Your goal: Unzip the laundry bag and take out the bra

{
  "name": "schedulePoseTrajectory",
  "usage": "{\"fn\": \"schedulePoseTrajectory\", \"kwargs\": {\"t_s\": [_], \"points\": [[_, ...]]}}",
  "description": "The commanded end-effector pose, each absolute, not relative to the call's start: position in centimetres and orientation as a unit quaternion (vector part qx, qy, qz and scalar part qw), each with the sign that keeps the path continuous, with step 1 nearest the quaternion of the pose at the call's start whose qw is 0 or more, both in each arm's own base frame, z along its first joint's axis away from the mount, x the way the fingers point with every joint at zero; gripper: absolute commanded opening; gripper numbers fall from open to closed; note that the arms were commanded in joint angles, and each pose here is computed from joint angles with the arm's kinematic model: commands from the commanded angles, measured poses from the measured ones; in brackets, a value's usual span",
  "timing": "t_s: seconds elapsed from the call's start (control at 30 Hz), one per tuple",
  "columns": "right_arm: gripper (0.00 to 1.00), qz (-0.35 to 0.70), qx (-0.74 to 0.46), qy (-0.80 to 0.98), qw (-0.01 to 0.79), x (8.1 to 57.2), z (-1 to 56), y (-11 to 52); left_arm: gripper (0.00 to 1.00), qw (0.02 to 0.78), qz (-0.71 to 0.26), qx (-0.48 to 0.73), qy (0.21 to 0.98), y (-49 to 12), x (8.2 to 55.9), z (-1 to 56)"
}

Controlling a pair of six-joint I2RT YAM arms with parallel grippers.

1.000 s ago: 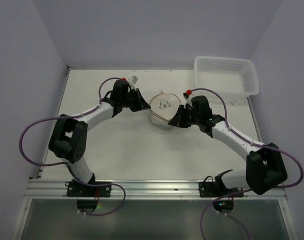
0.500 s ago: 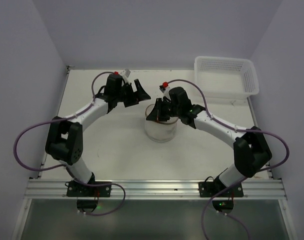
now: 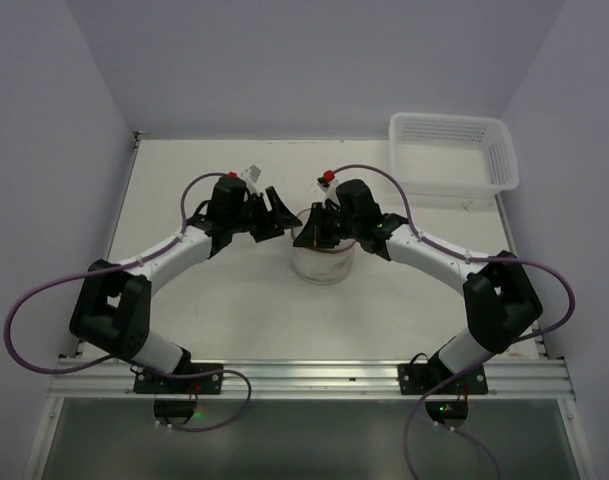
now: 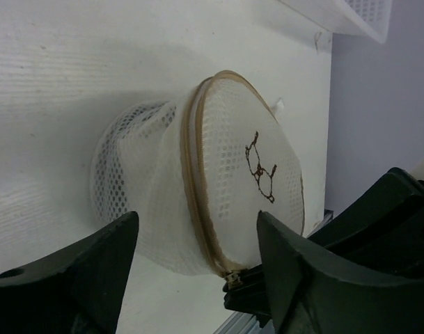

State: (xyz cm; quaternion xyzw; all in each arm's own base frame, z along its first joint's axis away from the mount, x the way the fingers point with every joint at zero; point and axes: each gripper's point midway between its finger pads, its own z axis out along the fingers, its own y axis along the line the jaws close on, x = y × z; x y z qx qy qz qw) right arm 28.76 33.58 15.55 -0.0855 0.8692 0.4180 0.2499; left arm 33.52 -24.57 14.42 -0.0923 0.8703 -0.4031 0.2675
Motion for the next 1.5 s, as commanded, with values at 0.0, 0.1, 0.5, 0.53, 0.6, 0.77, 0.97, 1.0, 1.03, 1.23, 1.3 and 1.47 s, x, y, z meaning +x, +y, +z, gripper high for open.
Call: {"fn": "schedulePoseTrajectory", "kwargs": {"t_s": [0.0,0.1,0.5,0.53,0.6,0.77,0.97,1.0,1.03,1.23,1.3,1.47], "points": [[0.0,0.416,-0.096,0.863,0.269,29.1,15.5,33.8,0.68,0.284,-0.431,-0.086,0.852,-26.8,34.1,15.5],[0.0,0.409,-0.095,0.866,0.272,28.9,15.4,33.3,0.45,0.272,-0.427,-0.086,0.858,-27.3,34.0,14.4],[0.0,0.336,-0.057,0.901,0.27,25.5,11.0,22.0,0.0,0.296,-0.393,-0.07,0.868,-25.4,35.9,13.8],[0.0,0.323,-0.045,0.907,0.267,25.5,10.6,20.6,0.0,0.294,-0.391,-0.065,0.87,-25.3,36.0,13.6],[0.0,0.295,-0.059,0.913,0.276,25.4,10.3,19.6,0.0,0.308,-0.391,-0.045,0.866,-25.0,37.0,14.3],[0.0,0.307,-0.06,0.912,0.264,25.8,10.2,20.3,0.0,0.295,-0.391,0.005,0.872,-25.1,39.3,14.4],[0.0,0.426,-0.063,0.87,0.241,27.1,13.6,26.8,0.22,0.306,-0.396,0.031,0.865,-26.1,43.1,16.4],[0.0,0.436,-0.069,0.861,0.251,27.9,15.2,28.0,0.31,0.304,-0.404,0.022,0.863,-26.3,43.2,16.9],[0.0,0.44,-0.081,0.857,0.254,27.9,15.8,29.3,0.48,0.31,-0.409,0.019,0.858,-26.4,43.4,17.6],[0.0,0.448,-0.081,0.85,0.265,30.4,17.3,33.3,0.89,0.318,-0.39,-0.057,0.862,-24.4,41.4,17.4],[0.0,0.446,-0.074,0.852,0.264,31.0,17.1,33.8,0.93,0.323,-0.377,-0.08,0.864,-23.2,39.9,17.0],[0.0,0.449,-0.08,0.853,0.254,30.7,16.5,34.7,0.93,0.305,-0.374,-0.108,0.869,-22.3,37.0,15.2]]}}
